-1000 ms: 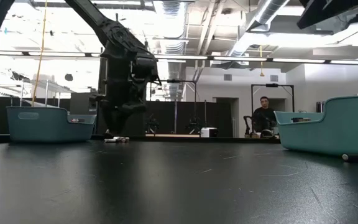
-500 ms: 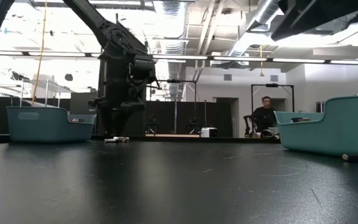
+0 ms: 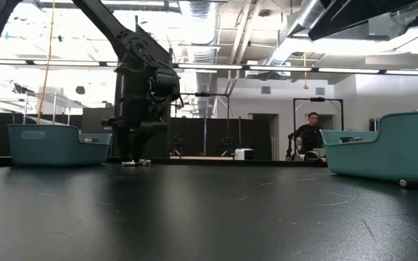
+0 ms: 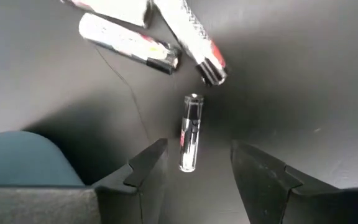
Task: Sort batteries
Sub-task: Put the silver battery into the blue bin
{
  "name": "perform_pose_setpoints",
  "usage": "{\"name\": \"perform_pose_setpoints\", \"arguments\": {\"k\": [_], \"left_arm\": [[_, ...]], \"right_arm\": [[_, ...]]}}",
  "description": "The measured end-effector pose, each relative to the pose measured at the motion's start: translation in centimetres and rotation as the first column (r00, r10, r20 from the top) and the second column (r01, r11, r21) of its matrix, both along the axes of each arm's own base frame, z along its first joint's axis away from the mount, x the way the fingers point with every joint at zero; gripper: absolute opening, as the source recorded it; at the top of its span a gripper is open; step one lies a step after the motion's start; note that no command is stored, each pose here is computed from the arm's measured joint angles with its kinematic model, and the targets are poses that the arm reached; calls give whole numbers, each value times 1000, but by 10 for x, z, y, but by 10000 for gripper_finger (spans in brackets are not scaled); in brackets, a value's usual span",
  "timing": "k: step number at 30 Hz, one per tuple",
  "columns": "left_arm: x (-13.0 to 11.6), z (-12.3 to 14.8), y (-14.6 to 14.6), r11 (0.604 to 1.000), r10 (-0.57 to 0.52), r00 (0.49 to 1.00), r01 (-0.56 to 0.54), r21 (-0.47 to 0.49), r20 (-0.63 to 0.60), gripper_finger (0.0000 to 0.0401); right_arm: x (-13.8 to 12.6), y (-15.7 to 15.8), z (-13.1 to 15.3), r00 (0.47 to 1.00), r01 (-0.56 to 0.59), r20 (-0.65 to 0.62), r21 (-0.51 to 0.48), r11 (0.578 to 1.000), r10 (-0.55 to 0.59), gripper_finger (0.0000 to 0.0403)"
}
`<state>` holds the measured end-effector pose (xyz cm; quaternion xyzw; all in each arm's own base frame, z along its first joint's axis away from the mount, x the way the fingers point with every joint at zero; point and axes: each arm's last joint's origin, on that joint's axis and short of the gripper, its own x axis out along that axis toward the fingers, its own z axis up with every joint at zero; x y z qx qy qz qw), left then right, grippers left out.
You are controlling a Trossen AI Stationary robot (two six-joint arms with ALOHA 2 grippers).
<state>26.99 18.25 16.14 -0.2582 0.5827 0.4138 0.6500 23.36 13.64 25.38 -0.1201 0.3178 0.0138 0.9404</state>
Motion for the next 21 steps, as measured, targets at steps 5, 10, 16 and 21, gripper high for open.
{"name": "perform_pose_setpoints", "arguments": {"k": [5,10,16,21], "left_arm": [[4,-12,2,1000,-6,1000,6,-19,-23,169],[4,-13,3,1000,-6,1000,6,-15,-12,162],[5,-13,2,999,-8,1000,8,-34,7,96],[6,-13,2,999,-9,1000,10,-49,23,42]], "right_arm": [[0,0,0,1000,-1,0,1,1000,1,210],[0,0,0,1000,-1,-1,-1,1000,1,210],[0,0,0,1000,-1,-1,-1,1000,1,210],[0,0,0,1000,-1,-1,-1,1000,1,210]]}}
